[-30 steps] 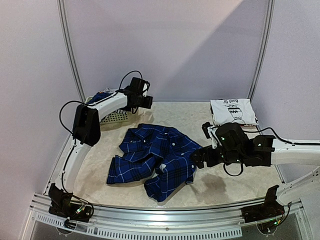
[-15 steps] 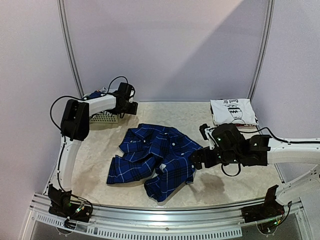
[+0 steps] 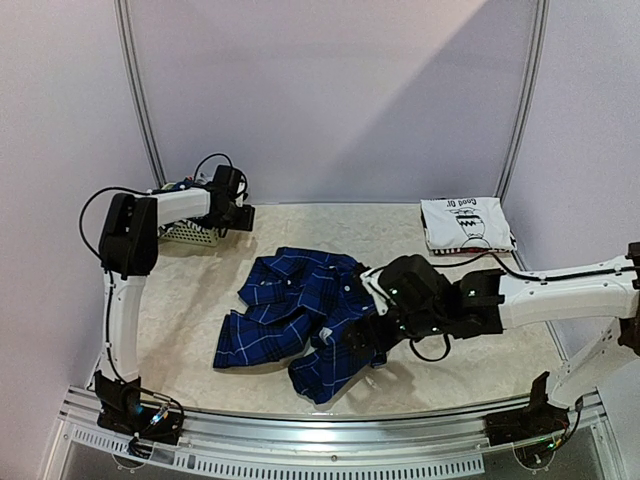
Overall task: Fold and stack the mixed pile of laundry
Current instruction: Move the bin to the corner of the board, then pick up the crumpled shirt from the center of the board.
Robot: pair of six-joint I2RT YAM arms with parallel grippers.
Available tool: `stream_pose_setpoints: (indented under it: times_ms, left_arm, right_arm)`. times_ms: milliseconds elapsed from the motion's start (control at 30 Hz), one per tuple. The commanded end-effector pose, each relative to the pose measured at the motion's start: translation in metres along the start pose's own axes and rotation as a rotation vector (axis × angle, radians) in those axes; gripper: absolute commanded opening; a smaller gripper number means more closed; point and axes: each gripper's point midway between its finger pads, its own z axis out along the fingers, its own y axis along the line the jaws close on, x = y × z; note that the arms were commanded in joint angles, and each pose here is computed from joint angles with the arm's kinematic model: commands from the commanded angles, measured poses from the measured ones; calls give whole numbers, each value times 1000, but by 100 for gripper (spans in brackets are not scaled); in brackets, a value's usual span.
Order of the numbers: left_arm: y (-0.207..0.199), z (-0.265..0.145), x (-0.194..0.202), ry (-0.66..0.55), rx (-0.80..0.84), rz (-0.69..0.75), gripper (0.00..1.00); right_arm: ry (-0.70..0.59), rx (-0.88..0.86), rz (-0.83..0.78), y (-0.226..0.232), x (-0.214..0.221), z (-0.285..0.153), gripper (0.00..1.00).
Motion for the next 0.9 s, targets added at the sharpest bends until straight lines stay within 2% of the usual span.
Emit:
stream_pose_setpoints:
  times_ms: [0, 100, 267, 400, 533, 700, 867]
  left_arm:
    - [2, -70, -29, -76, -10, -42, 68]
    - [4, -99, -18, -60, -25, -53, 75]
    - [4, -141, 27, 12, -72, -19, 81]
    - [1, -171, 69, 56, -111, 15, 82]
    - [1, -195, 108, 82, -141, 49, 82]
    - [12, -221, 141, 69, -158, 16, 82]
    - [24, -242, 182, 72, -151, -46, 82]
  right_arm:
    - [67, -73, -170, 50, 16, 13, 93]
    - [88, -148, -237, 83, 28, 23, 93]
    - [117, -213, -308, 123, 41, 35, 92]
    - [170, -169, -331, 128, 58, 66, 91]
    - [151, -67, -290, 118, 55, 80, 90]
    - [108, -10, -306, 116, 32, 53, 91]
    - [71, -65, -317, 138, 6, 3, 93]
